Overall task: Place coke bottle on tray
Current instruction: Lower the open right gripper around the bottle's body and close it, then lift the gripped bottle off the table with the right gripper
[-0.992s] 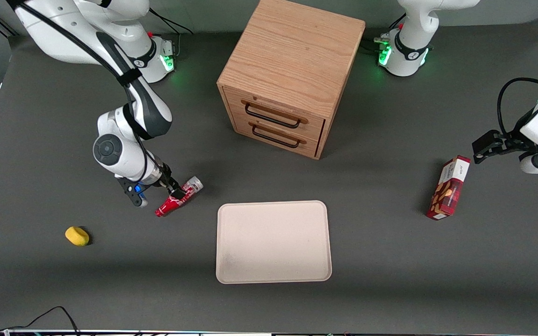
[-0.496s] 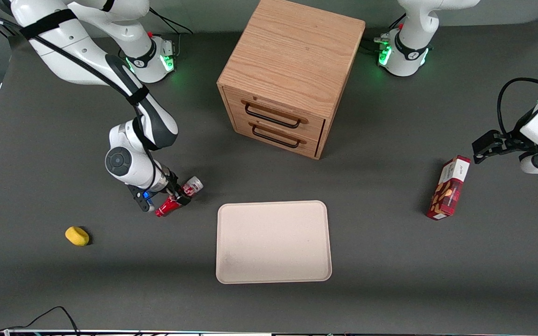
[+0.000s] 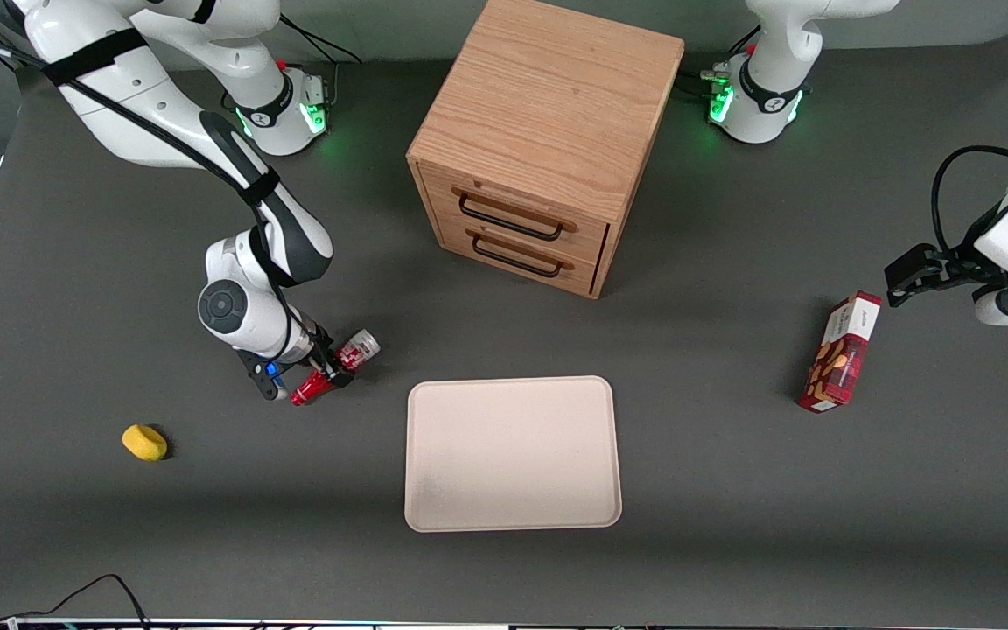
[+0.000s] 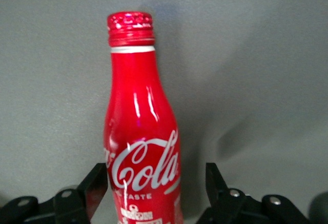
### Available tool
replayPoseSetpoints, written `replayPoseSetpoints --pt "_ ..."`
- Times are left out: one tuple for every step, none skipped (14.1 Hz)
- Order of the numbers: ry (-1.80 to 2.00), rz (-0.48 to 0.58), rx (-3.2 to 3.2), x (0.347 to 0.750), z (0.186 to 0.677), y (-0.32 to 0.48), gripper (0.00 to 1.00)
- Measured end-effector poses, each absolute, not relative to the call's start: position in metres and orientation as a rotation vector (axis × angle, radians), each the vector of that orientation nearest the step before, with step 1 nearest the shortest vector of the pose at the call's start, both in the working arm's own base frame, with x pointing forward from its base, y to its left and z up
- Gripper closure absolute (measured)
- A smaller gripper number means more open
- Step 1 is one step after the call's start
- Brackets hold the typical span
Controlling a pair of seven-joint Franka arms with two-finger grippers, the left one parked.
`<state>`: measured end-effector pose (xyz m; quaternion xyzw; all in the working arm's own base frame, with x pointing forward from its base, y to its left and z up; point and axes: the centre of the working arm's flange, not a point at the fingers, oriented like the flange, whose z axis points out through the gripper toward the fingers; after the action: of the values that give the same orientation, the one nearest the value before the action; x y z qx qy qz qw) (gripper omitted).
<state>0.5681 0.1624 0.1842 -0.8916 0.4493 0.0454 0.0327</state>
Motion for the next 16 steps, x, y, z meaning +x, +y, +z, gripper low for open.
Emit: replayPoseSetpoints --pt "1.382 0.134 -2.74 0.568 0.182 0.163 0.21" --pt "1.381 0.13 -2.737 0.569 0.181 0.163 0.22" --pt "1.38 0.126 -2.736 0.569 0.181 0.163 0.29" --pt "1.379 0.123 -2.735 0.57 0.182 0.163 0.4" --pt "1.379 0.12 -2.733 0.571 0.183 0.163 0.46" --pt "1.379 0.118 -2.733 0.572 0.183 0.163 0.46" --pt "1.378 0.115 -2.731 0.573 0.184 0.163 0.46" --pt "1.377 0.108 -2.729 0.575 0.186 0.163 0.46" --pt "1.372 0.095 -2.729 0.579 0.189 0.163 0.46" --pt "1.363 0.079 -2.732 0.583 0.196 0.164 0.46" --pt "1.356 0.069 -2.74 0.589 0.206 0.164 0.46" --pt "1.349 0.069 -2.755 0.596 0.221 0.166 0.46" --pt "1.344 0.077 -2.771 0.603 0.241 0.168 0.46" --pt "1.336 0.081 -2.786 0.611 0.265 0.172 0.46" --pt "1.318 0.077 -2.798 0.618 0.29 0.176 0.46" --pt "1.287 0.069 -2.811 0.623 0.316 0.183 0.46"
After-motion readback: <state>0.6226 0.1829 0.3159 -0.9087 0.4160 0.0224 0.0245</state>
